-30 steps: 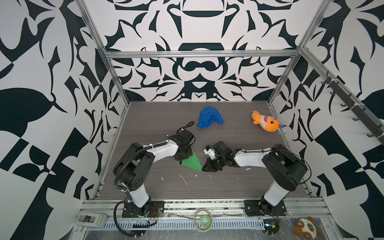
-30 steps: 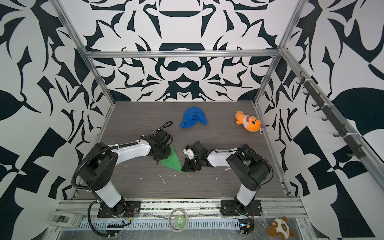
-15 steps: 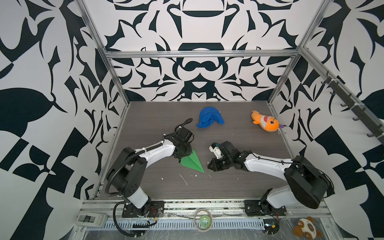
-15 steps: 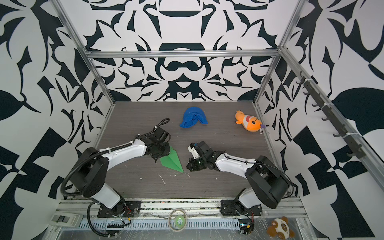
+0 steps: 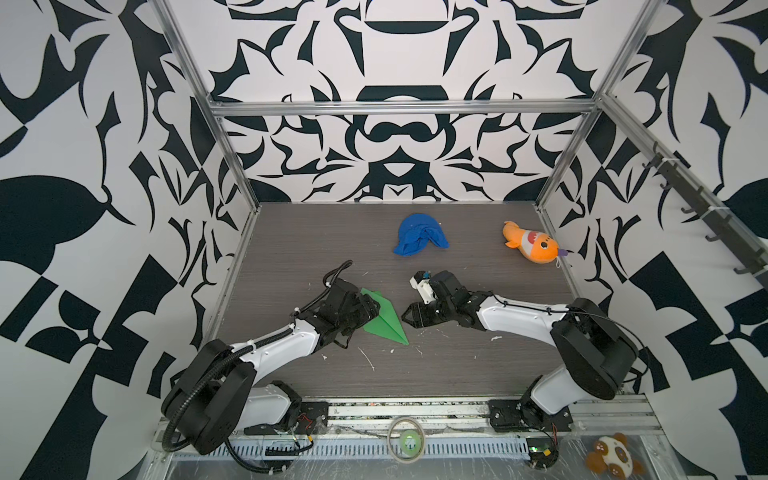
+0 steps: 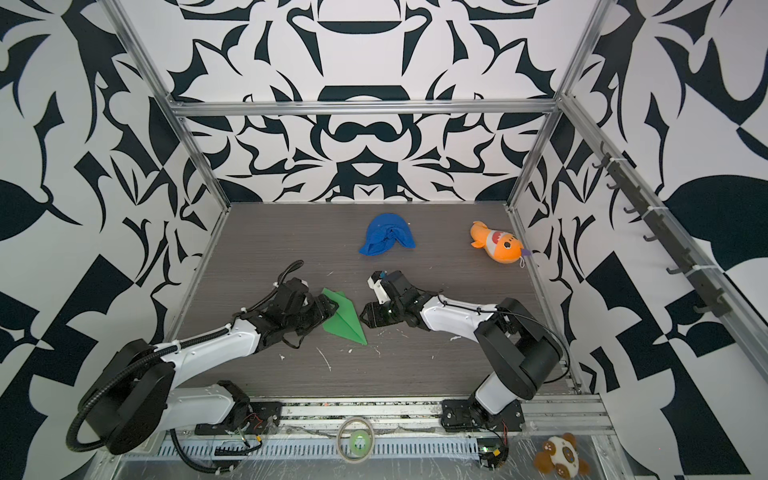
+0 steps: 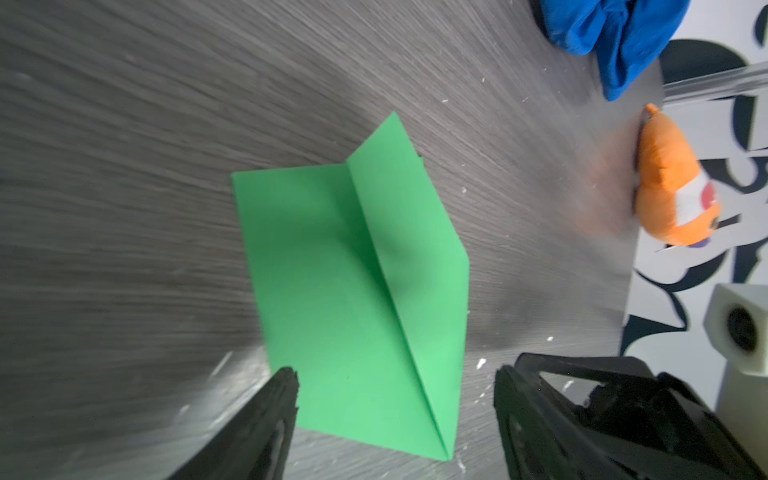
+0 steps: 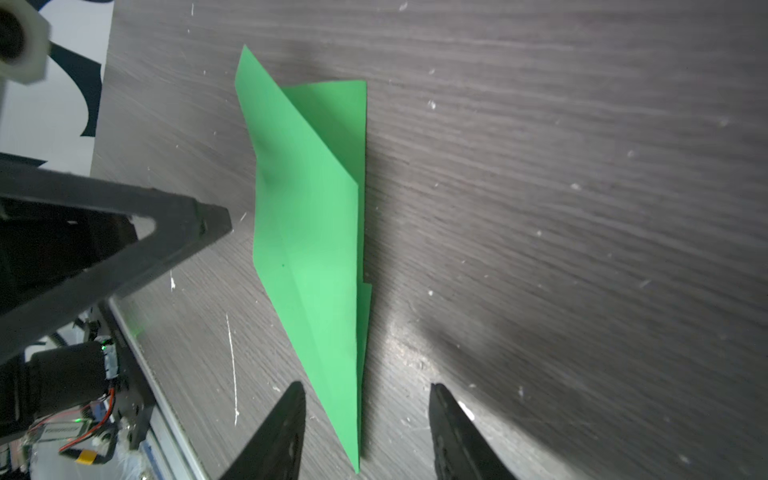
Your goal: Fold a paper plane with a square sheet of paper (pick it up from the middle)
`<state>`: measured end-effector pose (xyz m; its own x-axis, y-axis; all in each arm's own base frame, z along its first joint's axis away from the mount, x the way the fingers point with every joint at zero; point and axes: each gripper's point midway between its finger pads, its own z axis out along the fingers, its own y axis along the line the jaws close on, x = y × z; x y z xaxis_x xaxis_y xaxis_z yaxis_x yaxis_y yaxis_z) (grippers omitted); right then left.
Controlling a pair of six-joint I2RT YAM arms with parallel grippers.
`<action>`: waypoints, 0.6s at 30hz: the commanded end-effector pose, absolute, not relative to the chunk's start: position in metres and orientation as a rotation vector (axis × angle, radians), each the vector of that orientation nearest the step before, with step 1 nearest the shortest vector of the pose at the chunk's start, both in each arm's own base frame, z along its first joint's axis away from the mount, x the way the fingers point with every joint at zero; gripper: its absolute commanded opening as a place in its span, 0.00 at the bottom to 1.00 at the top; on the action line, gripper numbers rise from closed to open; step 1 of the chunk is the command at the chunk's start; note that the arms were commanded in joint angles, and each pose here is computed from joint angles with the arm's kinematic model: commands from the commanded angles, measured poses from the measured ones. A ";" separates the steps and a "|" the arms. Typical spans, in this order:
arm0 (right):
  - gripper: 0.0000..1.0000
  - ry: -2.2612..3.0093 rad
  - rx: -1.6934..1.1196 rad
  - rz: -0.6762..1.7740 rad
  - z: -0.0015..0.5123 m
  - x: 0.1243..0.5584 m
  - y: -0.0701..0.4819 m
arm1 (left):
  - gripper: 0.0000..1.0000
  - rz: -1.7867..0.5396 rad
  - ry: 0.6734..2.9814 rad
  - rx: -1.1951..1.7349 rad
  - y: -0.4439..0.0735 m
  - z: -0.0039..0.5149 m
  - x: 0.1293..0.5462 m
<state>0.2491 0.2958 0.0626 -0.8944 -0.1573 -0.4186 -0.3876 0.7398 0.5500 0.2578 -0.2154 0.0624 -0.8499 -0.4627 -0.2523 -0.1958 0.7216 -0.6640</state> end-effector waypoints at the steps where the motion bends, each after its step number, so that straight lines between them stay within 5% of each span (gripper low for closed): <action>1: 0.57 2.484 -0.401 0.916 0.088 0.268 0.300 | 0.79 -1.071 2.434 -0.528 -0.237 0.076 0.275; 6: 0.67 2.445 -0.376 0.899 0.096 0.271 0.294 | 0.73 -1.092 2.461 -0.546 -0.246 0.061 0.281; 18: 0.64 2.455 -0.355 0.900 0.100 0.268 0.289 | 0.37 -1.093 2.475 -0.427 -0.261 0.049 0.292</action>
<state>0.2639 0.2903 0.0897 -0.8539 -0.0961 -0.5115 -0.4003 0.7494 0.5274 0.2814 -0.2534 0.0392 -0.8761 -0.4389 -0.1994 -0.1624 0.6582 -0.7351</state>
